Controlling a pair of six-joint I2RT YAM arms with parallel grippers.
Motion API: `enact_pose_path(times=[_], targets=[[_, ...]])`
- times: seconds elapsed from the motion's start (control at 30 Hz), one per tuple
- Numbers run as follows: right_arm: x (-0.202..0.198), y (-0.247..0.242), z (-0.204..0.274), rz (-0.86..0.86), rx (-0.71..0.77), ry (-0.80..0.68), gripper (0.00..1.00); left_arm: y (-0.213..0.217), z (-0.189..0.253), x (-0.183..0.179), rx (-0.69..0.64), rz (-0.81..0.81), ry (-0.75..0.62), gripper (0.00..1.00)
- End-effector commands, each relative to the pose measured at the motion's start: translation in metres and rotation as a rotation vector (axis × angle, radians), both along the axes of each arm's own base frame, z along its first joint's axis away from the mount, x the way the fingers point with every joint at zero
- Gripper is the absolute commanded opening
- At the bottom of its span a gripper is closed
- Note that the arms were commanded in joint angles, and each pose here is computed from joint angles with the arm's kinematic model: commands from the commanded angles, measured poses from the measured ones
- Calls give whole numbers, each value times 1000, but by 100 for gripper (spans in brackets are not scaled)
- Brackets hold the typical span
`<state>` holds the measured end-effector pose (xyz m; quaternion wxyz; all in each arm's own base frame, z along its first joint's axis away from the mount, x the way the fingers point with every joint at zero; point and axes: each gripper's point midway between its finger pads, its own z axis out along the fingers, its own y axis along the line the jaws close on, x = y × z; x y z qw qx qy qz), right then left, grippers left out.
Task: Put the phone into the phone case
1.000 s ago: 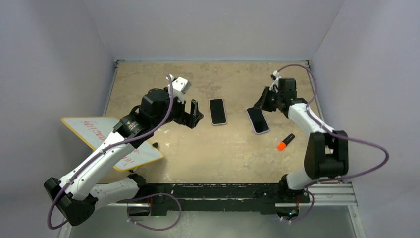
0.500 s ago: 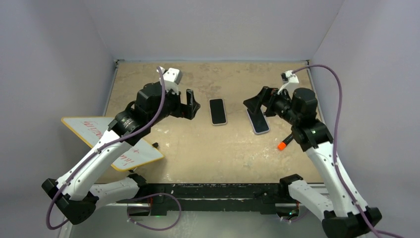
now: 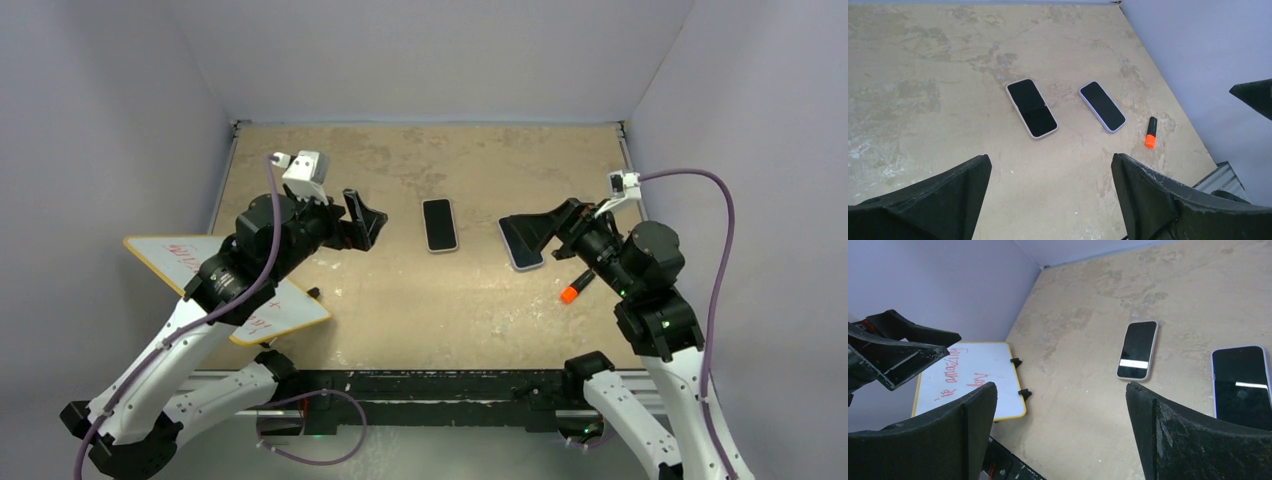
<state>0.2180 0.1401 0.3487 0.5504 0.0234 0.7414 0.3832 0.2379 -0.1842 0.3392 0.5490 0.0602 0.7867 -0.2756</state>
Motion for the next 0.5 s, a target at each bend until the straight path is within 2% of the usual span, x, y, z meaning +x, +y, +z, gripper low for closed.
enact_pose_path(times=[0.0,0.3,0.47], targets=[[1,6,-9,28,22,40,99,-8,-2,-1,-55,-20,19,96],[1,13,-26,74,-6,77,99,-15,-9,-6,-90,-47,42,94],[2,12,-28,73,-11,82,99,-10,-4,-6,-134,-20,7,95]])
